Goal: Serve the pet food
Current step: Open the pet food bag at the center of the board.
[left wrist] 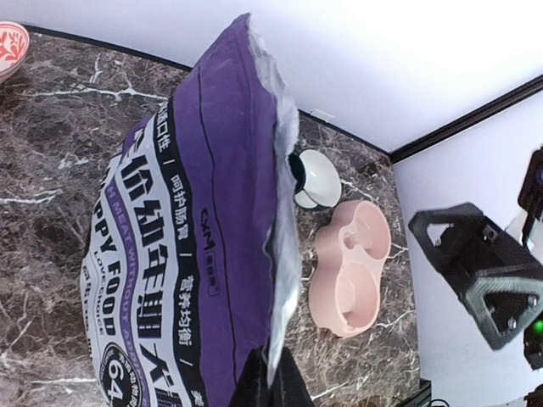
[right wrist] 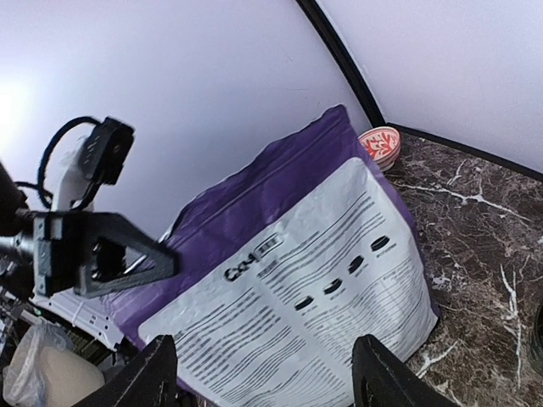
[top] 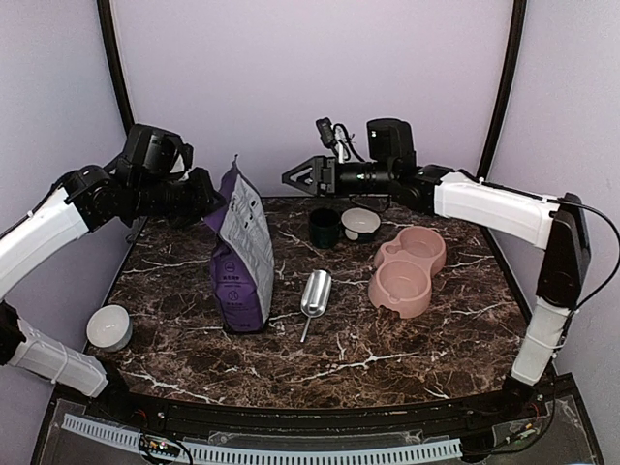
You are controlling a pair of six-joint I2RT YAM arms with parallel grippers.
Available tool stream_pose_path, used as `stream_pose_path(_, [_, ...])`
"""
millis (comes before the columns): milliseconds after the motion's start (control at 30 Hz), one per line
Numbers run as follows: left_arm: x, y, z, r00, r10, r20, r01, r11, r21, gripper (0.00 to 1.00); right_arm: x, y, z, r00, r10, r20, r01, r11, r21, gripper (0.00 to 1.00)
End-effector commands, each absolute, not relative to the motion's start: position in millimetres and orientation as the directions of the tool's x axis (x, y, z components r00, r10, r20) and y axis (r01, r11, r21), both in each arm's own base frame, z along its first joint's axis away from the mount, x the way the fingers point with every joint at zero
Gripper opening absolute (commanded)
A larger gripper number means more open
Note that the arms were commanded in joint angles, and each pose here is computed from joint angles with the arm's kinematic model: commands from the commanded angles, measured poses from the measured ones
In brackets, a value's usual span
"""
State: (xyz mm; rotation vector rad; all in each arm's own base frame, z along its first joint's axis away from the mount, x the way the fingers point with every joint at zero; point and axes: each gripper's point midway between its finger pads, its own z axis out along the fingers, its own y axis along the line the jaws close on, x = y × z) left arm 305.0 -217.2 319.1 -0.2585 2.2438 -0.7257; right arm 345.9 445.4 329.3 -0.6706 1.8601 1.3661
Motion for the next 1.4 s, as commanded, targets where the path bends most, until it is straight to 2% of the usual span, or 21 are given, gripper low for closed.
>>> stream_pose_path(0, [334.8, -242.1, 436.3, -0.47, -0.641, -0.608, 0.234, 0.573, -0.785, 0.05, 312.6, 437.2, 333.7, -0.5, -0.049, -0.865, -0.842, 0.263, 0.472, 0.71])
stream_pose_path(133, [348.4, -271.3, 432.5, -0.509, -0.449, -0.735, 0.326, 0.689, -0.647, 0.3, 293.1, 439.5, 319.3, -0.429, -0.109, -0.897, -0.874, 0.299, 0.382, 0.71])
stream_pose_path(267, [352.1, -256.8, 444.4, -0.392, -0.301, -0.869, 0.375, 0.81, -0.45, 0.48, 282.7, 447.6, 316.0, -0.363, -0.132, -0.922, -0.887, 0.351, 0.299, 0.72])
stream_pose_path(333, [355.3, -242.8, 447.6, -0.316, -0.216, -0.924, 0.362, 0.872, -0.328, 0.59, 278.3, 454.1, 317.3, -0.338, -0.134, -0.932, -0.893, 0.358, 0.272, 0.72])
stream_pose_path(367, [357.2, -237.6, 446.5, -0.291, -0.16, -0.943, 0.354, 0.898, -0.261, 0.61, 275.2, 458.4, 319.5, -0.326, -0.132, -0.936, -0.896, 0.359, 0.261, 0.72])
stream_pose_path(500, [365.7, -230.5, 427.8, -0.306, -0.001, -0.952, 0.383, 0.915, -0.124, 0.62, 267.7, 472.8, 337.8, -0.298, -0.086, -0.951, -0.9, 0.357, 0.25, 0.72])
stream_pose_path(600, [374.4, -226.2, 410.4, -0.353, 0.003, -0.936, 0.458, 0.873, -0.17, 0.6, 297.6, 466.1, 351.0, -0.394, 0.029, -0.919, -0.812, 0.458, 0.362, 0.74])
stream_pose_path(633, [376.9, -223.7, 403.8, -0.376, -0.008, -0.927, 0.47, 0.86, -0.198, 0.59, 307.6, 465.1, 352.8, -0.44, 0.056, -0.896, -0.787, 0.456, 0.415, 0.74])
stream_pose_path(833, [375.6, -232.1, 375.2, -0.508, -0.047, -0.86, 0.54, 0.76, -0.361, 0.57, 339.3, 473.9, 354.9, -0.649, 0.072, -0.758, -0.715, 0.283, 0.639, 0.68])
stream_pose_path(1000, [375.6, -240.0, 358.4, -0.601, -0.053, -0.798, 0.519, 0.733, -0.439, 0.57, 353.2, 479.8, 357.6, -0.655, 0.056, -0.754, -0.722, 0.247, 0.646, 0.69])
stream_pose_path(1200, [377.1, -242.2, 335.7, -0.685, -0.055, -0.726, 0.458, 0.742, -0.489, 0.46, 363.2, 479.6, 355.5, -0.659, 0.058, -0.749, -0.724, 0.22, 0.654, 0.7])
stream_pose_path(1367, [371.3, -243.1, 332.5, -0.698, -0.075, -0.712, 0.452, 0.726, -0.519, 0.43, 363.5, 483.7, 354.7, -0.669, 0.056, -0.741, -0.724, 0.175, 0.667, 0.7])
